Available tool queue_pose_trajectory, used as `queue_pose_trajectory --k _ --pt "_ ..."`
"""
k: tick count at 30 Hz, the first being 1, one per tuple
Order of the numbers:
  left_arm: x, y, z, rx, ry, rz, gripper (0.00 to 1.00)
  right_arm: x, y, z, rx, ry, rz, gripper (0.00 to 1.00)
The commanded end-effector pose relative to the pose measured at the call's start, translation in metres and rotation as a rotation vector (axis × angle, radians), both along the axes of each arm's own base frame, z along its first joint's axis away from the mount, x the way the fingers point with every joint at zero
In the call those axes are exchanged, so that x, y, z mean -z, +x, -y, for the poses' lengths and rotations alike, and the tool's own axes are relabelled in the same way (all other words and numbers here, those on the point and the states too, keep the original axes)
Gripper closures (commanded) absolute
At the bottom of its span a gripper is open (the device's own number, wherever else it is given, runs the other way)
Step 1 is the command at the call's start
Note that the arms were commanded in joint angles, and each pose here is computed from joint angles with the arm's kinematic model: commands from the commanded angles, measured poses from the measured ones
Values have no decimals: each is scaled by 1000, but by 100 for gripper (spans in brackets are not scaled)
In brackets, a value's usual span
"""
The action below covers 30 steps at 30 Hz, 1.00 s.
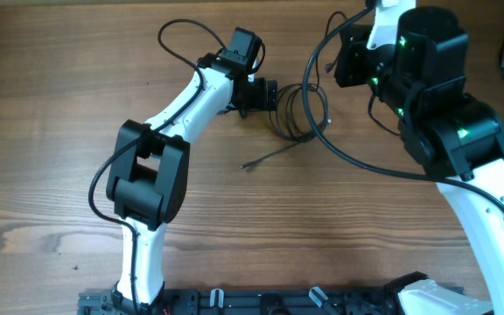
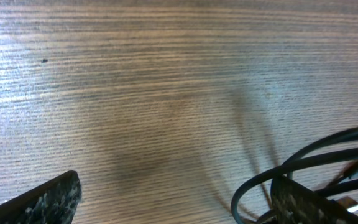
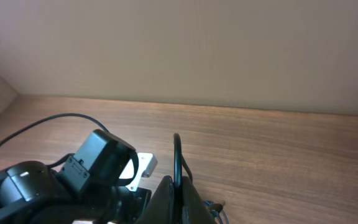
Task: Untangle cables
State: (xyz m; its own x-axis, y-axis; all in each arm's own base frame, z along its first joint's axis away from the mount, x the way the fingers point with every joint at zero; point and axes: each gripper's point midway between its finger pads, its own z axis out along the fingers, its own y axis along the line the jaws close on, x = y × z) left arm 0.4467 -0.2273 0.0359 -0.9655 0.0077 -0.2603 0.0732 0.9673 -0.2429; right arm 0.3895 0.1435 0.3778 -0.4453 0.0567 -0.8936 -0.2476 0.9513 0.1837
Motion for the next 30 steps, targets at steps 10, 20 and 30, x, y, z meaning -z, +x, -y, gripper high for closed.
queue_pose_trajectory --k 10,20,30 --pt "29 -5 6 -3 -26 -64 0 -23 -21 -1 -42 61 32 96" --pt "40 -11 24 10 -126 -119 96 -18 -23 0 -38 52 14 96" --pt "62 -11 30 -6 -158 -154 38 -16 -23 1 -33 46 5 96"
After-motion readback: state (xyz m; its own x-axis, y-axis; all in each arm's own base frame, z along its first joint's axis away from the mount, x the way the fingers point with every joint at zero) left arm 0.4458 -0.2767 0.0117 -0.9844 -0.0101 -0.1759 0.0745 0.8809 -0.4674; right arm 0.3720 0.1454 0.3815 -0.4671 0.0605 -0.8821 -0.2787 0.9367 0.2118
